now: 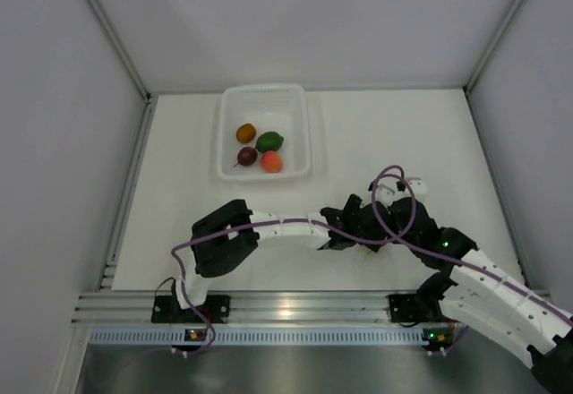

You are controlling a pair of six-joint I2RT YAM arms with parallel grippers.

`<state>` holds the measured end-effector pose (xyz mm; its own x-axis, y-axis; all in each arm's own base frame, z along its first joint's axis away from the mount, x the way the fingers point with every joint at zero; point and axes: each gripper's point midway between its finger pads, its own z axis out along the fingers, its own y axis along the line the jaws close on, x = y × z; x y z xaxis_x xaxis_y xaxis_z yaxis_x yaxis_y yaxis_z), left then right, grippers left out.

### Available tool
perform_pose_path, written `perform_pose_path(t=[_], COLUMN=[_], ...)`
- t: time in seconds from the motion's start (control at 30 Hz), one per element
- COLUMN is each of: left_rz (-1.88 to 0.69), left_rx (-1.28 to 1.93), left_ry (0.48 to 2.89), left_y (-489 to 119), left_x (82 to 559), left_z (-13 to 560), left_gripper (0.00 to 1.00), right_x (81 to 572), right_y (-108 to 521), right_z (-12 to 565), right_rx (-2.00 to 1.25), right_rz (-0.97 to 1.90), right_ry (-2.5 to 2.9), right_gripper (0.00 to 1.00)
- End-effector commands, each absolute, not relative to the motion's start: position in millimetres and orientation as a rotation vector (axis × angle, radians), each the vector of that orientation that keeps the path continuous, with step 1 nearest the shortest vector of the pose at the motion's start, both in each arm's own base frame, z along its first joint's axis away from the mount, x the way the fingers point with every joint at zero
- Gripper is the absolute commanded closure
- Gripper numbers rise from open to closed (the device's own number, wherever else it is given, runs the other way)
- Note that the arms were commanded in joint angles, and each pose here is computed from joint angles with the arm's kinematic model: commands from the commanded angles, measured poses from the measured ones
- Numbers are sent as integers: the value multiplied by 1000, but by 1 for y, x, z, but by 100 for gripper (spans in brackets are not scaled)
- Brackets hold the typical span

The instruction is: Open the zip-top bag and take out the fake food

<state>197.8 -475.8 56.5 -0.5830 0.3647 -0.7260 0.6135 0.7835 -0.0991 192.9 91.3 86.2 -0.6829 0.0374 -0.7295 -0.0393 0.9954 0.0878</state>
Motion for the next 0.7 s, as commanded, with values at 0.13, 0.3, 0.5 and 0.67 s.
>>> perform_pose_path(t=[0.13, 0.3, 0.5, 0.67], left_rz=[-755, -839, -894, -872], left_rx=[727, 742, 765, 774], left_ry=[2028, 1980, 1932, 1937], left_y=[-543, -529, -513, -502], left_x=[172, 161, 152, 150], left_z=[111, 125, 130, 125], left_gripper=[98, 100, 100, 100], right_x=[205, 215, 225, 230], right_y=[146, 142, 142, 144], right_z=[123, 134, 147, 155], right_rx=[-54, -2, 22, 31], right_rz=[451, 424, 402, 409], right_ry=[2209, 2165, 2132, 2109], right_gripper=[100, 100, 100, 100])
